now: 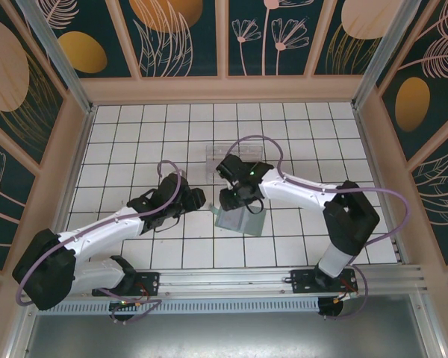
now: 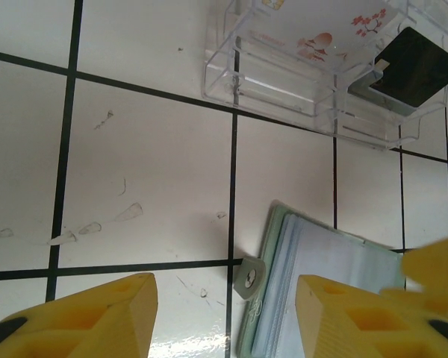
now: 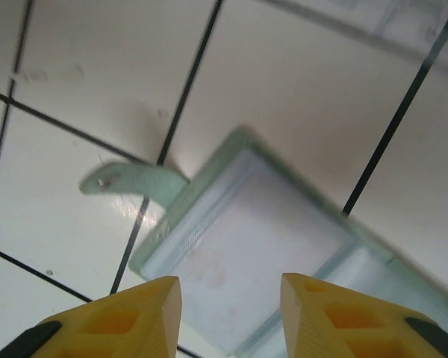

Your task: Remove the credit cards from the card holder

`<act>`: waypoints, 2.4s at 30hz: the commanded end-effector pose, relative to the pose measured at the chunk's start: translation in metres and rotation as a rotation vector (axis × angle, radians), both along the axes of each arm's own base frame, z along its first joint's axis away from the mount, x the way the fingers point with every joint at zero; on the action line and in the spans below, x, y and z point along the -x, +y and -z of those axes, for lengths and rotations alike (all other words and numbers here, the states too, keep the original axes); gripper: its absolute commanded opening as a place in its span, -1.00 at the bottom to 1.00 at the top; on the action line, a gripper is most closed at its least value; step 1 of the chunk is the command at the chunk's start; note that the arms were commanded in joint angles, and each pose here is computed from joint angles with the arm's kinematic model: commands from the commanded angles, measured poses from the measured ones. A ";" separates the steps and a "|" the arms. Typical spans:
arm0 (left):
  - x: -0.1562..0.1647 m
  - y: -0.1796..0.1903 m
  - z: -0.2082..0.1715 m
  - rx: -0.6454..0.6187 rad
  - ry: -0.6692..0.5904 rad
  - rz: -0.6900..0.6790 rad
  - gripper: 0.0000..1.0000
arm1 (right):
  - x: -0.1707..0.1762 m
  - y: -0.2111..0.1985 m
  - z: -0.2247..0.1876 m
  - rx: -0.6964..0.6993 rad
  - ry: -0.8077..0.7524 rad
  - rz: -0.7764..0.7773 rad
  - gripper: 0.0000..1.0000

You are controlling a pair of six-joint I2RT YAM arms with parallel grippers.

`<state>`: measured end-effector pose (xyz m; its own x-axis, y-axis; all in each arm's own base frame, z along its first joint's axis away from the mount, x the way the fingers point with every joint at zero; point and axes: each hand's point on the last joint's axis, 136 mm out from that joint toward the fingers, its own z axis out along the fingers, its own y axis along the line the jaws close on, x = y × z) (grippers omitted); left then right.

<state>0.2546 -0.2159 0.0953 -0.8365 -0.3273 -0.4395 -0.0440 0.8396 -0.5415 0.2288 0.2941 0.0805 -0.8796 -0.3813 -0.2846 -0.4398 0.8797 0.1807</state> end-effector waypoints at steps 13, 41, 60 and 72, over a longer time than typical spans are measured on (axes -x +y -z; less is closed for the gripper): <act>-0.004 0.000 -0.004 -0.004 -0.012 0.002 0.04 | 0.001 -0.006 0.039 0.138 -0.002 0.154 0.09; -0.004 -0.009 -0.002 0.017 0.006 0.026 0.05 | 0.011 -0.032 0.047 0.191 0.000 0.192 0.09; -0.005 -0.046 -0.018 0.090 0.040 0.167 -0.13 | 0.024 -0.080 0.051 0.140 0.020 0.326 0.06; -0.007 -0.050 -0.016 0.091 0.055 0.172 -0.20 | -0.002 -0.027 0.028 -0.151 0.066 0.539 0.30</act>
